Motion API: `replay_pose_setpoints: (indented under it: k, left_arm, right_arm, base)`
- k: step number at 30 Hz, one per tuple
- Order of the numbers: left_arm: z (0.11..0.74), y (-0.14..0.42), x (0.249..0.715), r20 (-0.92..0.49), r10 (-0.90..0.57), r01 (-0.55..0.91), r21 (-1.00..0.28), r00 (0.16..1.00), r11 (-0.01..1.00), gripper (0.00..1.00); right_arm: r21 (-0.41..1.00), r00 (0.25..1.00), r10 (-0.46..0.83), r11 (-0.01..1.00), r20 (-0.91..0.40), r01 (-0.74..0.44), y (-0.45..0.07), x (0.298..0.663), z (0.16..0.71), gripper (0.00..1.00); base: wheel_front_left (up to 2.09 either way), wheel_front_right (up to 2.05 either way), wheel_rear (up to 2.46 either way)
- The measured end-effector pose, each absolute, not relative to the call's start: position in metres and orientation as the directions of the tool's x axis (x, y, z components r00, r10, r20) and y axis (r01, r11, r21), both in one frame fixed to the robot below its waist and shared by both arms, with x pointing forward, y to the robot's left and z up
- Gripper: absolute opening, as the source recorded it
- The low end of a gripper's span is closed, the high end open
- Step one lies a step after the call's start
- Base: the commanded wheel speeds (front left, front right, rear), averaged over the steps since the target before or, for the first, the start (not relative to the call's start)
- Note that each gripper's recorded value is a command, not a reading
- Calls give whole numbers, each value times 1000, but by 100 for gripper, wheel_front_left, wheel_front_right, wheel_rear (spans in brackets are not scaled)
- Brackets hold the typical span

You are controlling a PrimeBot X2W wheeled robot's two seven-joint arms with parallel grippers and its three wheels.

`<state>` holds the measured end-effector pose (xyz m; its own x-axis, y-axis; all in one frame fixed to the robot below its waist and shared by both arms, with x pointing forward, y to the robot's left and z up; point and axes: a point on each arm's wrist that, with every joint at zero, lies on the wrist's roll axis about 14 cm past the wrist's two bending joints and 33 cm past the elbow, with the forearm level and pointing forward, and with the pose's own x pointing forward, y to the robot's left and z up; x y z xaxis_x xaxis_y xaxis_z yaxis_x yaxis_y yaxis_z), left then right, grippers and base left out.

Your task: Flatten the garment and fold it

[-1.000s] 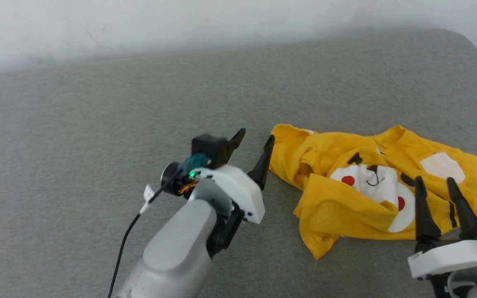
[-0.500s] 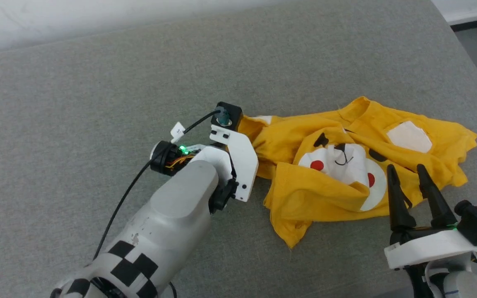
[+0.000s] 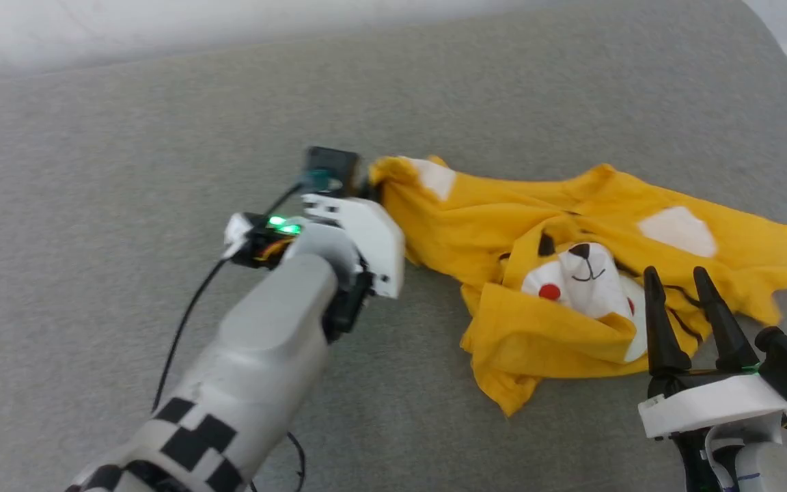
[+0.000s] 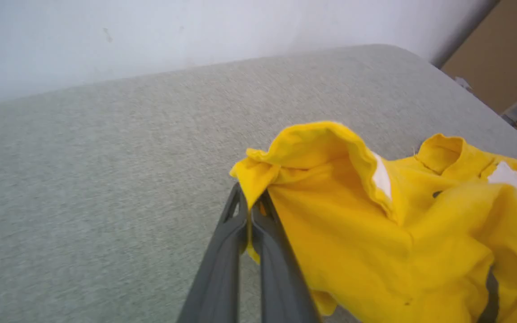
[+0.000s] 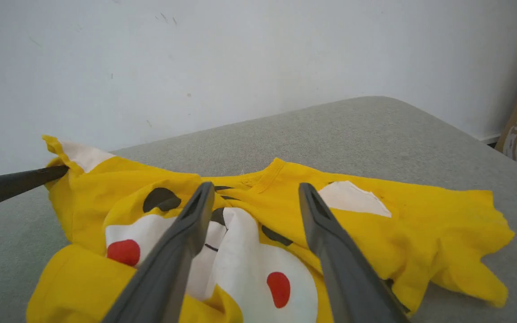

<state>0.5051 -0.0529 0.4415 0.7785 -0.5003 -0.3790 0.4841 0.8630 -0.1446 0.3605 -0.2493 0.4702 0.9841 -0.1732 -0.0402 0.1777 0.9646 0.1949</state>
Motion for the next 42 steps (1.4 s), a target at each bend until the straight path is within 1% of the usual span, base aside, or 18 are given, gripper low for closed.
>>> replay_pose_setpoints:
  k: [4, 9, 12, 15, 18, 19, 20, 21, 24, 27, 30, 32, 34, 36, 40, 42]
  left_arm:
    - [463, 3, 522, -260, -374, 340, -166, 890, 926, 0]
    - [465, 89, 520, -237, -180, 148, -148, 955, 978, 0]
    - [456, 138, 506, -263, -66, 33, -131, 962, 991, 0]
    - [436, 177, 480, -325, 19, -57, -110, 945, 992, 0]
    - [412, 191, 448, -409, 42, -101, -123, 912, 987, 0]
    - [404, 191, 438, -433, 38, -105, -132, 901, 986, 31]
    - [399, 190, 429, -451, 33, -108, -142, 892, 984, 89]
    - [395, 190, 422, -462, 31, -116, -156, 886, 981, 100]
    - [392, 195, 406, -459, 48, -150, -190, 887, 970, 100]
    - [406, 207, 402, -383, 96, -191, -219, 919, 957, 100]
    - [435, 210, 406, -276, 123, -194, -245, 953, 950, 100]
    - [470, 218, 413, -152, 157, -191, -243, 976, 951, 100]
    - [505, 223, 415, -28, 189, -190, -240, 982, 952, 100]
    - [522, 222, 409, 45, 206, -190, -231, 978, 954, 100]
    - [532, 218, 394, 103, 220, -191, -233, 970, 954, 100]
    - [533, 217, 391, 117, 220, -188, -233, 969, 954, 100]
  right_arm:
    - [199, 990, -136, 970, -27, 139, -239, 368, 475, 100]
    - [212, 997, -79, 974, -13, 80, -221, 375, 481, 100]
    - [218, 999, -49, 975, -6, 49, -211, 379, 484, 100]
    - [223, 1000, -25, 975, -2, 25, -204, 381, 487, 100]
    - [226, 1000, -7, 974, -14, 10, -198, 380, 485, 100]
    - [226, 1000, -2, 974, -16, 6, -197, 381, 485, 100]
    - [227, 1000, 3, 974, -22, 2, -195, 381, 484, 100]
    - [227, 1000, 8, 974, -22, -2, -194, 381, 484, 100]
    - [229, 999, 23, 973, -34, -15, -189, 382, 483, 100]
    - [230, 996, 56, 972, -66, -40, -180, 382, 479, 100]
    - [224, 991, 105, 971, -86, -84, -165, 384, 478, 100]
    - [220, 985, 145, 968, -97, -121, -152, 386, 478, 100]
    - [220, 976, 188, 962, -111, -161, -139, 389, 479, 100]
    - [216, 962, 237, 955, -136, -205, -123, 393, 479, 100]
    - [199, 924, 322, 939, -207, -282, -96, 400, 475, 100]
    - [198, 912, 334, 936, -239, -291, -92, 405, 473, 100]
  base:
    - [0, 0, 0]
    - [0, 0, 0]
    - [0, 0, 0]
    - [0, 0, 0]
    - [0, 0, 0]
    - [0, 0, 0]
    - [0, 0, 0]
    - [0, 0, 0]
    - [0, 0, 0]
    - [0, 0, 0]
    - [0, 0, 0]
    - [0, 0, 0]
    - [0, 0, 0]
    - [0, 0, 0]
    - [0, 0, 0]
    - [0, 0, 0]
